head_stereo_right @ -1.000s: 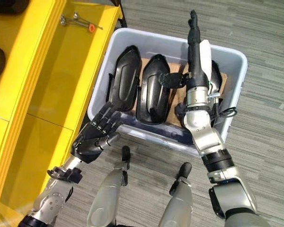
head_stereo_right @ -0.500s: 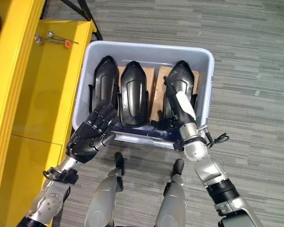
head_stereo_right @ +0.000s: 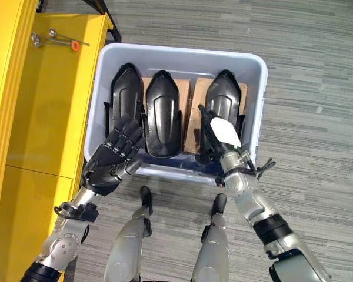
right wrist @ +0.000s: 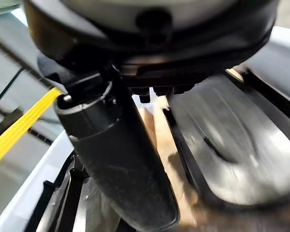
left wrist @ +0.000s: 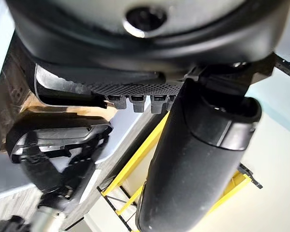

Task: Move parts from the plastic box to the shelf.

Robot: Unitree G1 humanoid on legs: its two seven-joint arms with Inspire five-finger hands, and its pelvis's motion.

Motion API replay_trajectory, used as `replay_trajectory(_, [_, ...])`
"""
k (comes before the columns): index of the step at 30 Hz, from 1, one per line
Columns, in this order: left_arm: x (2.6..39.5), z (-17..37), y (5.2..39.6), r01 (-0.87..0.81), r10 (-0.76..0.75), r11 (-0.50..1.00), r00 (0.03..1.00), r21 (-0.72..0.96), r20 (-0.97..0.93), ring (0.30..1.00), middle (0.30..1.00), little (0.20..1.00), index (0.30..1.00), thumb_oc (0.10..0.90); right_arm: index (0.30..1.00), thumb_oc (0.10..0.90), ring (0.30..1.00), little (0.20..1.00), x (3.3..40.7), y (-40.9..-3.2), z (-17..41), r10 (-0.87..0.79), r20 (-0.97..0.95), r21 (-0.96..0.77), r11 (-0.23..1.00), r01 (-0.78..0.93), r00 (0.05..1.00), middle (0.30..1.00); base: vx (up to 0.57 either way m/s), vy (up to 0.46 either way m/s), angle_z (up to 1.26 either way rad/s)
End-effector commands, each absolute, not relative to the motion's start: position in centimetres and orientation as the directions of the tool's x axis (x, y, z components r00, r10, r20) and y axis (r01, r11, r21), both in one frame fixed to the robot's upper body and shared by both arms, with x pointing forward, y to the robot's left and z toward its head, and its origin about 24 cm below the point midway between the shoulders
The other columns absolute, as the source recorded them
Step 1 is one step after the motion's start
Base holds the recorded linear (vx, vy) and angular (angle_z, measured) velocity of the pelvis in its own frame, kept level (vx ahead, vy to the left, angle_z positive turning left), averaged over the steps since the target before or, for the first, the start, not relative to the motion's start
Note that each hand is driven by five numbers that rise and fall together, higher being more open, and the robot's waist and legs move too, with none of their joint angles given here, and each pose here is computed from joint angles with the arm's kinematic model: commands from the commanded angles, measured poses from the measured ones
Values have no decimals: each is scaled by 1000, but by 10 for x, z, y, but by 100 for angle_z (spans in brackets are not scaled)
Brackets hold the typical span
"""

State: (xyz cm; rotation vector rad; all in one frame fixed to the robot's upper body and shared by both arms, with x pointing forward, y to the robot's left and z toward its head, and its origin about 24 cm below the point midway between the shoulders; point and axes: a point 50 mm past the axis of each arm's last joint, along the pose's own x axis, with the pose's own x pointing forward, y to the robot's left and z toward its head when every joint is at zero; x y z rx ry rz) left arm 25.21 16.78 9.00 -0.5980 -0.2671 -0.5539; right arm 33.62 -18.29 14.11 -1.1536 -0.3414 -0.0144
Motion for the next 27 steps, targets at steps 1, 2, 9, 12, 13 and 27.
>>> replay_trajectory(1, [247, 126, 165, 684, -427, 630, 700, -367, 572, 1000, 1000, 1000, 1000, 900, 1000, 900, 1000, 1000, 343, -178, 194, 188, 504, -838, 342, 424, 843, 1000, -8, 2, 5])
replay_trajectory(2, [247, 126, 165, 686, -430, 628, 699, -368, 571, 1000, 1000, 1000, 1000, 900, 1000, 900, 1000, 1000, 343, -180, 196, 182, 512, -838, 323, 441, 839, 1000, -5, 1, 9])
replay_trajectory(9, [246, 126, 166, 695, -435, 616, 692, -370, 576, 1000, 1000, 1000, 1000, 900, 1000, 900, 1000, 1000, 350, -196, 192, 100, 499, -847, 268, 459, 861, 1000, -4, -1, 2])
replay_trajectory(12, [246, 126, 166, 694, -431, 614, 693, -376, 578, 1000, 1000, 1000, 1000, 900, 1000, 900, 1000, 1000, 352, -204, 184, 30, 478, -852, 257, 456, 878, 1000, 0, 0, 0])
replay_trajectory(13, [246, 127, 166, 696, -433, 614, 691, -372, 578, 1000, 1000, 1000, 1000, 900, 1000, 900, 1000, 1000, 352, -207, 181, 6, 470, -852, 262, 453, 882, 1000, 0, 0, 0])
replay_trajectory(27, [242, 133, 162, 672, -393, 627, 709, -393, 586, 1000, 1000, 1000, 1000, 900, 1000, 900, 1000, 1000, 309, -166, 204, 139, 762, -591, 548, 591, 633, 1000, 3, 17, -2])
